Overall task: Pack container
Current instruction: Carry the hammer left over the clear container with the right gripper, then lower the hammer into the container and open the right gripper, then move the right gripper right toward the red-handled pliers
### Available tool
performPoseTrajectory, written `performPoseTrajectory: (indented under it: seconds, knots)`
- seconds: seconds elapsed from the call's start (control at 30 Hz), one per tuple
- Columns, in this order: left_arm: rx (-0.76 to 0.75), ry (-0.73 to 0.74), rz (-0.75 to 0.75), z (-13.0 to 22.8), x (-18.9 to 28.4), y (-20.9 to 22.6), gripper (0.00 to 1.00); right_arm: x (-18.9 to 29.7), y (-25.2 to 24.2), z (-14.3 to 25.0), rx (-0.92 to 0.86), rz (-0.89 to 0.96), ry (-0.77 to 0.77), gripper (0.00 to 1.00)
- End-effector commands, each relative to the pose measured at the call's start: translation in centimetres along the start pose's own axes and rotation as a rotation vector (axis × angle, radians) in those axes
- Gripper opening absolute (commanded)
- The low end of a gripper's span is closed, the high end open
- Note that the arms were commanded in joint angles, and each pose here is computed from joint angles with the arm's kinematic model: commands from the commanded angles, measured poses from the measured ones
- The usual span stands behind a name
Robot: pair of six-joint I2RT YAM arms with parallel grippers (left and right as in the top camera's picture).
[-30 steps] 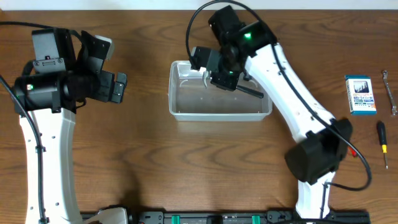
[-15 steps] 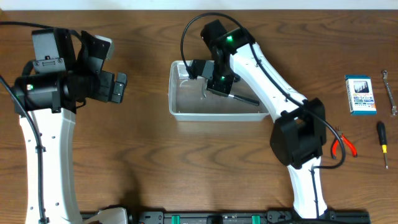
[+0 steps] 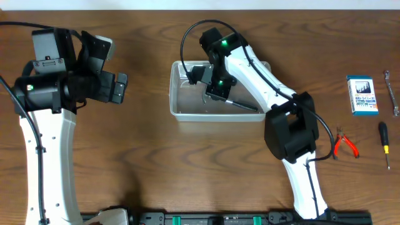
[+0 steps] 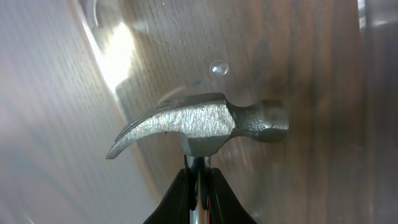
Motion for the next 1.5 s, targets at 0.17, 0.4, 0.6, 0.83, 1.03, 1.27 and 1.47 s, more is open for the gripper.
performPoseTrajectory:
  seconds: [0.17, 0.4, 0.6, 0.83, 1.03, 1.27, 1.47]
  knots:
    - [0.007, -0.001, 0.010, -0.1, -0.1, 0.0, 0.98, -1.0, 0.1, -0.4, -0.015, -0.025, -0.010, 0.15]
    - [0.007, -0.001, 0.010, -0.1, -0.1, 0.0, 0.98, -1.0, 0.2, -0.5, -0.019, -0.026, -0.009, 0.18]
    - [0.007, -0.001, 0.010, -0.1, -0.1, 0.0, 0.98, -0.6, 0.1, -0.5, -0.052, -0.017, -0.006, 0.46]
    - [0.007, -0.001, 0.010, -0.1, -0.1, 0.0, 0.98, 5.5, -0.3, -2.0, -0.060, 0.048, -0.061, 0.99]
    - [0.007, -0.001, 0.010, -0.1, -0.1, 0.0, 0.98, 13.7, -1.8, -3.1, -0.164, 0.252, -0.163, 0.99]
    - [0.007, -0.001, 0.010, 0.0, -0.1, 0.0, 0.98, 23.0, -2.5, 0.7, -0.504, 0.502, -0.254, 0.99]
    - [0.007, -0.001, 0.010, -0.1, -0.1, 0.0, 0.98, 29.5, -1.1, 3.6, -0.705, 0.603, -0.416, 0.99]
Point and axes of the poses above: each gripper's point midway between its finger pads, its own x axis back along the fingers, its own y axis along the line the jaws close on, z = x × y, the point moved 3 cm from there along x, back along the fingers, and after that the axes turned 11 degrees about x, right-handed, at the moved point
